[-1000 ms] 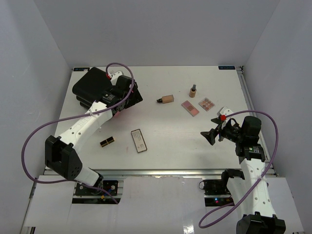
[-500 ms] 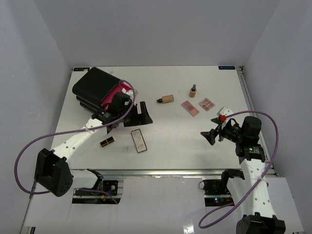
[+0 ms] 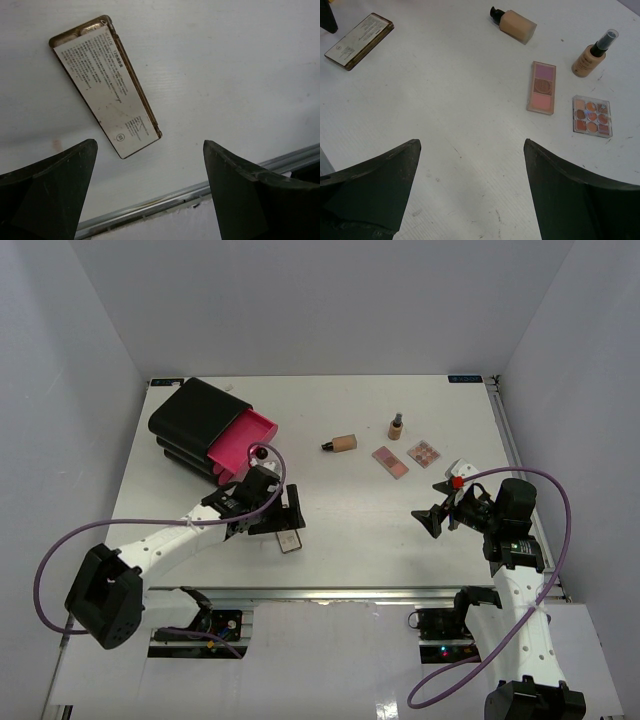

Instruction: Organize the makeup

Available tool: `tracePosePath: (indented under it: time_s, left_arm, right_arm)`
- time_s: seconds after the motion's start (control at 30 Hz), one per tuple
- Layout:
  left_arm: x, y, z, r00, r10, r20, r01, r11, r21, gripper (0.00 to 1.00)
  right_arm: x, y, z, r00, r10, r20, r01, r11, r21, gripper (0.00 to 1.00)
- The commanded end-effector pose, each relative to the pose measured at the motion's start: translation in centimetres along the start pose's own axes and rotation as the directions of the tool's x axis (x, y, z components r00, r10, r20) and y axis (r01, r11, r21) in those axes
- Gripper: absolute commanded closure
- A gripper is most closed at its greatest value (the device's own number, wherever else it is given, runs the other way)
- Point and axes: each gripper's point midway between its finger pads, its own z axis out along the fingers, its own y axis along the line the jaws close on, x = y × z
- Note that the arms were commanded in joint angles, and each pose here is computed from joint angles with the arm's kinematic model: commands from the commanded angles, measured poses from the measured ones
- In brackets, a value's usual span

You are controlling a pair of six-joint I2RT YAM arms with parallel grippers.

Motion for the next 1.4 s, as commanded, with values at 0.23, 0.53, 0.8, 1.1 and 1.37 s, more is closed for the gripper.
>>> tracePosePath:
  time_s: [0.23,0.53,0.8,1.1,1.37]
  left_arm:
    - [-0.5,1.7,4.1,0.994,-0.052,0.092,0.075,0.959,-0.272,0.02]
    - [0.2,3.3,6.3,0.993,-0.079,0.092,0.108,0.919,-0.379,0.08]
    - [1.9,5.1,8.5,0.996,-0.087,0.018,0.084,0.857,-0.508,0.20]
    - [1.7,3.7,7.1,1.000,-0.009,0.020,0.017,0.890,-0.455,0.65]
    - [-2.6,-1.1,3.7,0.975,0.210,0.075,-0.184,0.947,-0.262,0.90]
  right_arm:
    - [-0.8,0.1,0.0,0.999,-0.036,0.029,0.037,0.999,-0.012,0.10]
    - [-0.8,0.1,0.0,0.999,-0.036,0.029,0.037,0.999,-0.013,0.10]
    - [-0.9,0.0,0.0,0.999,-0.037,0.029,0.038,0.999,-0.007,0.10]
    - [-1.0,0.1,-0.1,0.999,-0.041,0.033,0.041,0.999,-0.010,0.10]
    - [-1.1,0.1,-0.1,0.998,-0.045,0.035,0.045,0.999,-0.007,0.10]
